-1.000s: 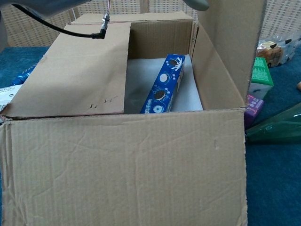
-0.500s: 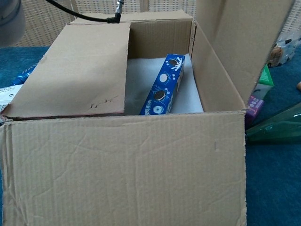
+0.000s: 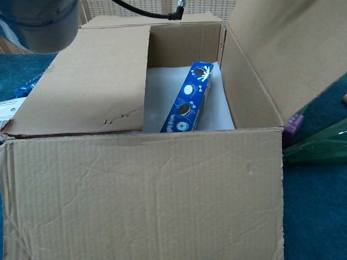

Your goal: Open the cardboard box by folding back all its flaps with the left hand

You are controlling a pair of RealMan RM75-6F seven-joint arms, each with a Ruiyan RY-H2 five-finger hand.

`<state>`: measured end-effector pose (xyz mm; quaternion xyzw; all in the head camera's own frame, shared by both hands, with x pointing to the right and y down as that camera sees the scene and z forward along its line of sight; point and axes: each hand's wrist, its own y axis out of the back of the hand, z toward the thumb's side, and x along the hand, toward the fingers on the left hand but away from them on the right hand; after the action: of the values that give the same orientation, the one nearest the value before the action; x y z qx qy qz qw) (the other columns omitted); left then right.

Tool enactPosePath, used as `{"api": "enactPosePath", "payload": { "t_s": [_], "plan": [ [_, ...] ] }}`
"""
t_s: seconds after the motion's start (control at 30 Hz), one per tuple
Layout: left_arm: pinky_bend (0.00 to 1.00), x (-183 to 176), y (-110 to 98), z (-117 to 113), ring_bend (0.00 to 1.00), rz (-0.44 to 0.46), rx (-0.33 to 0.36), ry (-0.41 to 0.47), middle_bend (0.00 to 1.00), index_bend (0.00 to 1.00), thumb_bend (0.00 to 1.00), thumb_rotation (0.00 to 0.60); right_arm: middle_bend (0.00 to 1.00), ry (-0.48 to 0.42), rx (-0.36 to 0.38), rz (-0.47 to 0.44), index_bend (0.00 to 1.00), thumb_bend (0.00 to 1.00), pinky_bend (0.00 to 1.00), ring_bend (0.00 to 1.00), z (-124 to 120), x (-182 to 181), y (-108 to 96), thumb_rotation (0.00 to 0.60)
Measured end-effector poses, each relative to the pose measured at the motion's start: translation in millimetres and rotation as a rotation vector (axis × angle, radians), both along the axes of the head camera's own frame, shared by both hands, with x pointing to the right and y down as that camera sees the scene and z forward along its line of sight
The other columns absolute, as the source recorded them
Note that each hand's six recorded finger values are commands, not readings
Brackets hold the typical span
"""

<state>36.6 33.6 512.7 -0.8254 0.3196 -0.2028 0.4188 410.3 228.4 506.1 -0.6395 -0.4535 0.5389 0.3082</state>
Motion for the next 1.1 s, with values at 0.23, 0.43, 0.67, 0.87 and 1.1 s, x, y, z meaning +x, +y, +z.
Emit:
{"api": "enactPosePath", "payload": {
  "t_s": [0.23, 0.43, 0.67, 0.87, 1.1],
  "plan": [
    [0.02, 1.4, 8.5, 7.2, 0.0, 0.02, -0.008, -0.035, 0.0, 0.0, 0.0, 0.6, 0.0, -0.006, 0.002, 0.004, 0.0, 0.09, 0.0, 0.0, -1.7, 1.5, 0.3, 0.6],
    [0.02, -21.4, 5.3, 8.6, 0.0, 0.029, -0.004, -0.086, 0.0, 0.0, 0.0, 0.6, 0.0, -0.01, 0.004, 0.003, 0.0, 0.09, 0.0, 0.0, -3.4, 1.4, 0.8, 0.6],
    [0.07, -63.2, 4.5, 24.3, 0.0, 0.023, -0.026, -0.165, 0.04, 0.17, 0.0, 0.6, 0.0, -0.006, 0.006, -0.002, 0.0, 0.09, 0.0, 0.0, -3.4, -0.4, 1.4, 0.6],
    [0.31, -86.1, 4.3, 32.5, 0.3, 0.025, -0.023, -0.205, 0.49, 0.55, 0.0, 0.6, 0.0, -0.004, 0.009, 0.0, 0.0, 0.09, 0.0, 0.0, -3.5, -0.1, 0.3, 0.6],
    [0.43, -112.2, 8.1, 41.8, 0.41, 0.052, -0.033, -0.268, 0.6, 0.73, 0.0, 0.6, 0.0, 0.003, 0.009, -0.003, 0.0, 0.09, 0.0, 0.0, -2.9, -1.1, 0.4, 0.6]
  ]
}}
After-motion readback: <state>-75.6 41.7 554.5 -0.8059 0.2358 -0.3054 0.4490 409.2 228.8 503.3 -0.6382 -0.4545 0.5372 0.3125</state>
